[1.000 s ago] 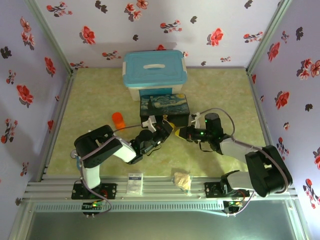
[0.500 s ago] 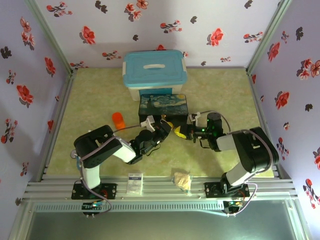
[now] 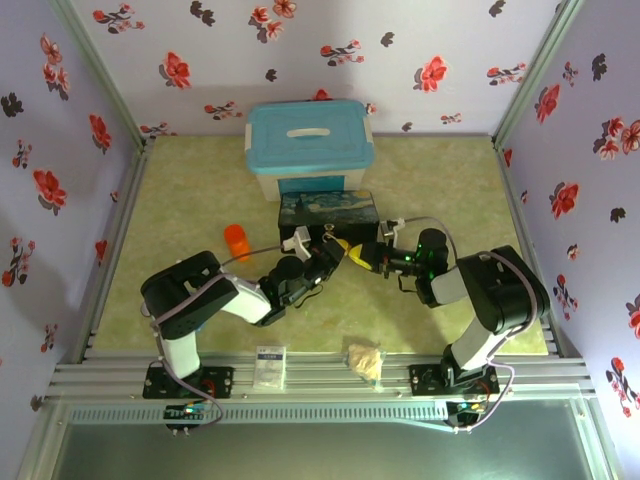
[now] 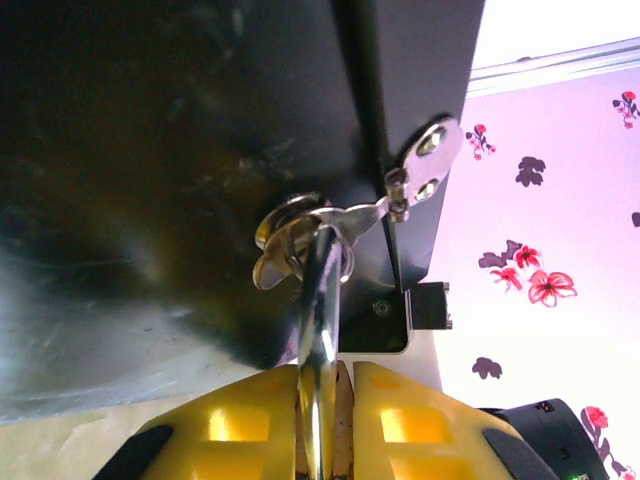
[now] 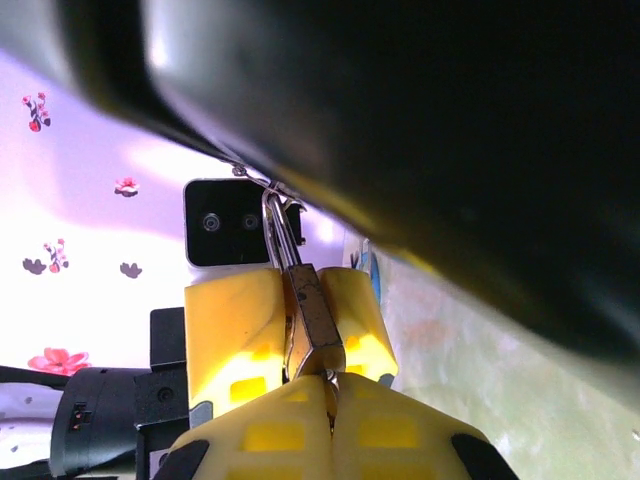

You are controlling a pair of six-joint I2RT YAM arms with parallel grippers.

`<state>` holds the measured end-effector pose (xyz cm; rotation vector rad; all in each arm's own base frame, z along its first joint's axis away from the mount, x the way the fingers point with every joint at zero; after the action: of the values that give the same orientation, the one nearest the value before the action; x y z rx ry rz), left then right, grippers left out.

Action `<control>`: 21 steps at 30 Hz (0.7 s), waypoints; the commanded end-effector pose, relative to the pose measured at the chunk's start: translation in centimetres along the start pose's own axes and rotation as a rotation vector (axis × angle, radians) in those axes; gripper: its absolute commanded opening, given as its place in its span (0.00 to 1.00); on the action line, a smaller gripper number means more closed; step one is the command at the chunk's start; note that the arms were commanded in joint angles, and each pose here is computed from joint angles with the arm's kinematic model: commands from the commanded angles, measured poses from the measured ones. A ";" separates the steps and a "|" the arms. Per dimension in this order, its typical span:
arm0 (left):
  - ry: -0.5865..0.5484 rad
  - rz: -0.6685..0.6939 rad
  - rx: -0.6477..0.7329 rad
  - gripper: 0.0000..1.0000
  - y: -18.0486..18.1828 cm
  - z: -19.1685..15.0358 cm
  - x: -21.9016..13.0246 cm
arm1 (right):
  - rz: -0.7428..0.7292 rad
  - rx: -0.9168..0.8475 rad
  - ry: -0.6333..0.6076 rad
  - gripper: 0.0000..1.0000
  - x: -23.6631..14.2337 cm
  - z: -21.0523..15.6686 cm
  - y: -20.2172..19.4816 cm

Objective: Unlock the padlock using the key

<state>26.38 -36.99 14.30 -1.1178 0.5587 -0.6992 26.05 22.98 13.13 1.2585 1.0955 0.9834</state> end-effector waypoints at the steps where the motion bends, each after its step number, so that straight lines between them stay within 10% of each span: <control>1: 0.277 -0.196 -0.001 0.00 -5.4 -5.8 -1.1 | 0.049 -0.164 -0.155 0.00 1.1 3.0 2.7; 13: 0.259 -0.124 -0.020 0.00 -2.9 -5.8 -1.0 | -0.048 -0.172 -0.225 0.12 0.1 2.3 0.2; 21: 0.252 -0.070 -0.037 0.00 -1.0 -6.0 -0.8 | -0.465 -0.351 -0.232 0.08 -0.9 0.1 -3.1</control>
<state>25.82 -37.35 12.87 -1.1200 0.6322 -0.6973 25.08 22.80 12.08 1.0019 0.9525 0.7903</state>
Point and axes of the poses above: each hand's point on the last joint's axis, 136 mm out from that joint toward the fingers, its own x axis out along the fingers, its own y axis along the line the jaws close on, z = x × y, the point moved 1 cm from there along -x, back along the fingers, and after that the axes turned 10 degrees about x, right-handed, at the moved point
